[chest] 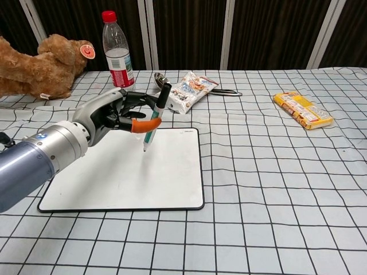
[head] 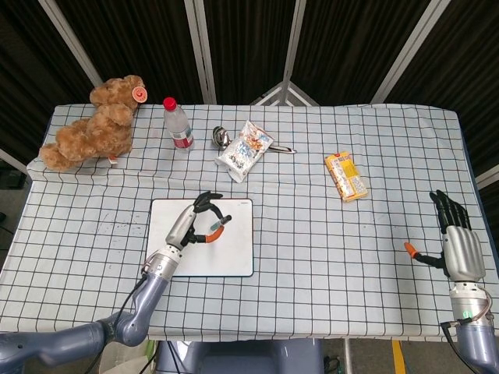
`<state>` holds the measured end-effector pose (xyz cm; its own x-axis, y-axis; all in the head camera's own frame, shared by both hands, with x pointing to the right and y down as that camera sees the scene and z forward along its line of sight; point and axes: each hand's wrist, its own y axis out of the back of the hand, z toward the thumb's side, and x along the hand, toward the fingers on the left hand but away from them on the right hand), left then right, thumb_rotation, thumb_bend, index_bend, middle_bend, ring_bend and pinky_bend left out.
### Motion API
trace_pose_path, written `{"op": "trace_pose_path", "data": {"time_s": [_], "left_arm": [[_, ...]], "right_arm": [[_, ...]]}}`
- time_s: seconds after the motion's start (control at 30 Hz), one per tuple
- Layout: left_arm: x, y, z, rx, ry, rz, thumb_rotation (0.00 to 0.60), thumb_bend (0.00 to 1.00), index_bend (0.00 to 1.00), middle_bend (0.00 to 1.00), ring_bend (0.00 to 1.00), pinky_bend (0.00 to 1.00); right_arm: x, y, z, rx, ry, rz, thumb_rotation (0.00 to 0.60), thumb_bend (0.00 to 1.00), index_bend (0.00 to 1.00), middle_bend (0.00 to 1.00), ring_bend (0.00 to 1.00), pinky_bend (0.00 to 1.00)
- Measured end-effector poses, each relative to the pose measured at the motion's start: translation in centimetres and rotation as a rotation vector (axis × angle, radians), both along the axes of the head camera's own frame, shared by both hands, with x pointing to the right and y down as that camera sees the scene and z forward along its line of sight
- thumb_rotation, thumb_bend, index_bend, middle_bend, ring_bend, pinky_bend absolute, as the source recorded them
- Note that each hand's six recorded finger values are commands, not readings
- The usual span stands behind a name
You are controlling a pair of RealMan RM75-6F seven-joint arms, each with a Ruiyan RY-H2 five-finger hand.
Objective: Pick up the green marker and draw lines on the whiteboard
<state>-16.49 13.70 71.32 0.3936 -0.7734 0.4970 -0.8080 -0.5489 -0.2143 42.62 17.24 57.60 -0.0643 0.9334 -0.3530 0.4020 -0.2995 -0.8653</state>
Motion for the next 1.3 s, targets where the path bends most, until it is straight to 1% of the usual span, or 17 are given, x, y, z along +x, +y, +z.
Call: {"op": "trace_pose_path", "data": {"time_s": [0.5, 0.7, 1.03, 1.3], "left_arm": [[1.4, 0.5, 0.9, -0.009, -0.013, 0.029, 0.600, 0.58, 0.76, 0.16, 0.02, 0.11], [1.5, 0.6, 1.1, -0.007, -0.023, 0.044, 0.600, 0.58, 0.76, 0.16, 0.02, 0.11], [-0.2, 0.1, 1.7, 0.009, -0.078, 0.050, 0.600, 0.58, 0.77, 0.16, 0.02, 0.11], [-2.6, -0.8, 2.4, 0.023, -0.139, 0.036, 0.600, 0.58, 0.76, 0.16, 0.02, 0.11]], "right_arm": [[0.0, 0.0, 0.0, 0.000, -0.004, 0.000, 0.600, 0.21, 0.00, 0.00, 0.00, 0.00], [0.0, 0.0, -0.1, 0.001, -0.005, 0.001, 0.600, 0.21, 0.00, 0.00, 0.00, 0.00], [0.0, 0.0, 0.0, 0.000, -0.003, -0.001, 0.600, 0.21, 0.00, 0.00, 0.00, 0.00], [0.0, 0.0, 0.0, -0.002, -0.002, -0.002, 0.600, 0.21, 0.00, 0.00, 0.00, 0.00]]}}
